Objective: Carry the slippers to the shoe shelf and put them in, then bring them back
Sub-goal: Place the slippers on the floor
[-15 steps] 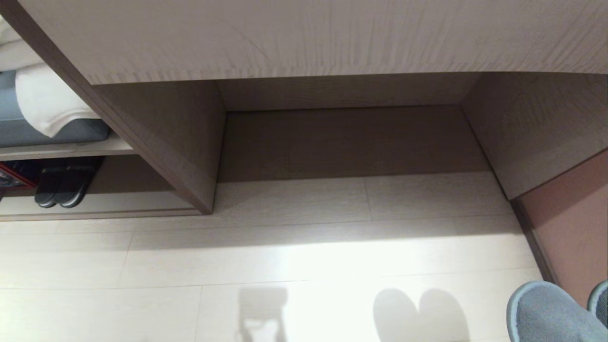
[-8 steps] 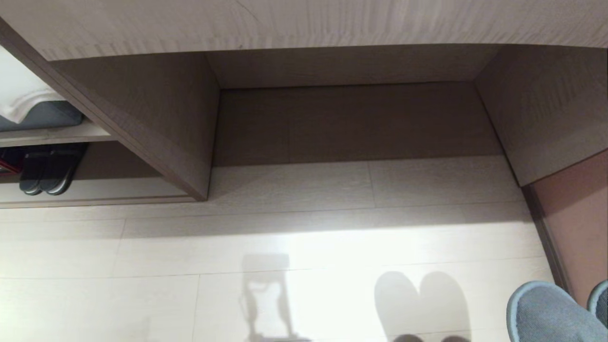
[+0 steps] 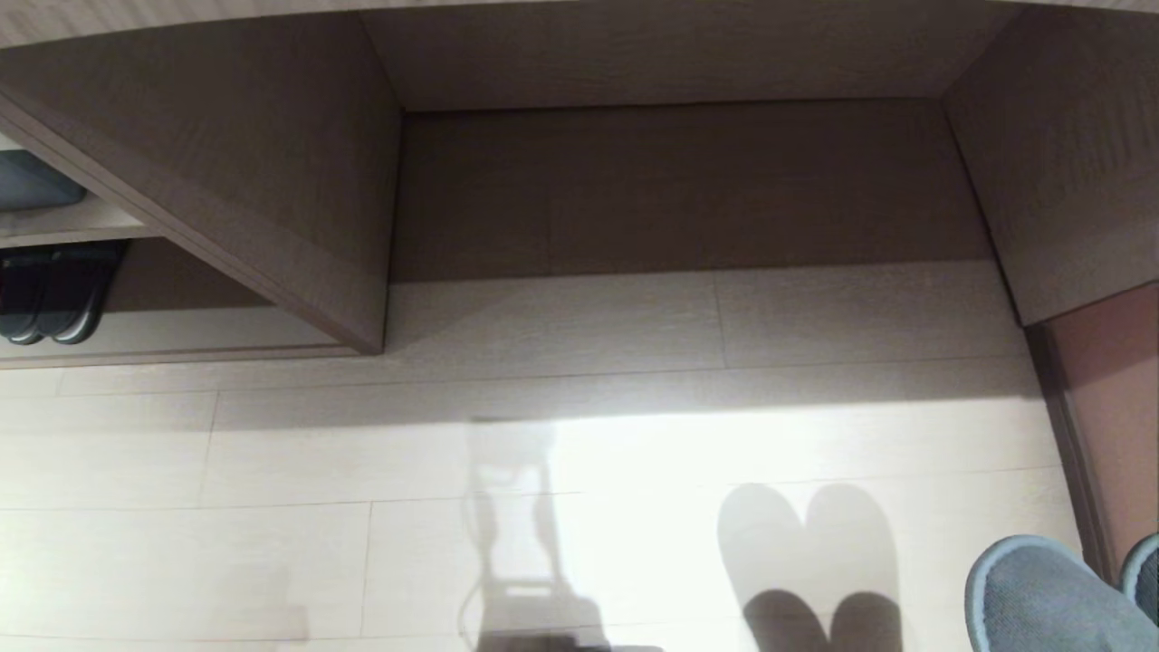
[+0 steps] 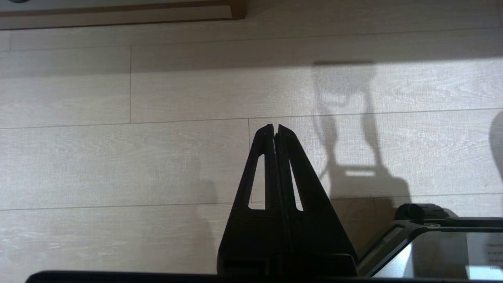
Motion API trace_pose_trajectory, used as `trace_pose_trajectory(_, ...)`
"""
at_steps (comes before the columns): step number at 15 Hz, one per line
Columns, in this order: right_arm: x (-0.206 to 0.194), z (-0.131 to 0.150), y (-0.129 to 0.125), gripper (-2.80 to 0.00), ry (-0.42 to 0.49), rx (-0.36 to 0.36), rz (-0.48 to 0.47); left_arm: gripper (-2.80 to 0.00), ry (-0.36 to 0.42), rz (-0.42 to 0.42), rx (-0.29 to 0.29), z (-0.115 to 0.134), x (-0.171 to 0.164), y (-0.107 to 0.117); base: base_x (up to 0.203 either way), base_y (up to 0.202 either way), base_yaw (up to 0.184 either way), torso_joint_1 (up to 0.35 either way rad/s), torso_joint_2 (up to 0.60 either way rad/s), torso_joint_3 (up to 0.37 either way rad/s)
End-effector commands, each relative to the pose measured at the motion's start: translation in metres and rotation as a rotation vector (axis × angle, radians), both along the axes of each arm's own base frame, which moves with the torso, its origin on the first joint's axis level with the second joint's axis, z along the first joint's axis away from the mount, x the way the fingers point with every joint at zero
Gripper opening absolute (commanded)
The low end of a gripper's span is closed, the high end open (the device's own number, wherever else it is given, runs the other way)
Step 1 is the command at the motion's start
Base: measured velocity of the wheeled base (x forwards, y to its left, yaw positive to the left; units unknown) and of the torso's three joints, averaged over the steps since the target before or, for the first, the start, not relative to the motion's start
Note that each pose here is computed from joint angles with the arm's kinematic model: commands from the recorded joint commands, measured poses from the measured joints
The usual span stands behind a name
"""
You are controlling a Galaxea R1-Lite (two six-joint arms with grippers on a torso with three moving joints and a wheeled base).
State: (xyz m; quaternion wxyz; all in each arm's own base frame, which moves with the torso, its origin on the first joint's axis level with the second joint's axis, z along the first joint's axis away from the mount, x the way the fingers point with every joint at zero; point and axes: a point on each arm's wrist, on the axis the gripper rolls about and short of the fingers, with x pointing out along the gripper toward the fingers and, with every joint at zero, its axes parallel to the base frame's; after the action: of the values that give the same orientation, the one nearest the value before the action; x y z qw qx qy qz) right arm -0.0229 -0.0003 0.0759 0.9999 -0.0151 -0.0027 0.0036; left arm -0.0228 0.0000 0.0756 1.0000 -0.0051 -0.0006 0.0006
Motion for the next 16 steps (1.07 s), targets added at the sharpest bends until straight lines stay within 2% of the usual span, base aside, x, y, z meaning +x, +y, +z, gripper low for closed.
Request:
trace_pose_trajectory(1, 0.0001, 0.0001, 0.0000, -2.80, 0.001, 0.000, 0.000, -2.80, 0.000, 0.000, 0.000, 0.0000, 0.0000, 0.0000, 0.000, 0.000, 0.000, 0.000, 0.00, -0.203)
trace_pose_trajectory(16, 0.0001, -0.0001, 0.0000, -2.80, 0.002, -0.002, 0.002, -2.80, 0.000, 0.000, 0.000, 0.0000, 0.0000, 0.0000, 0.000, 0.000, 0.000, 0.002, 0.00, -0.197)
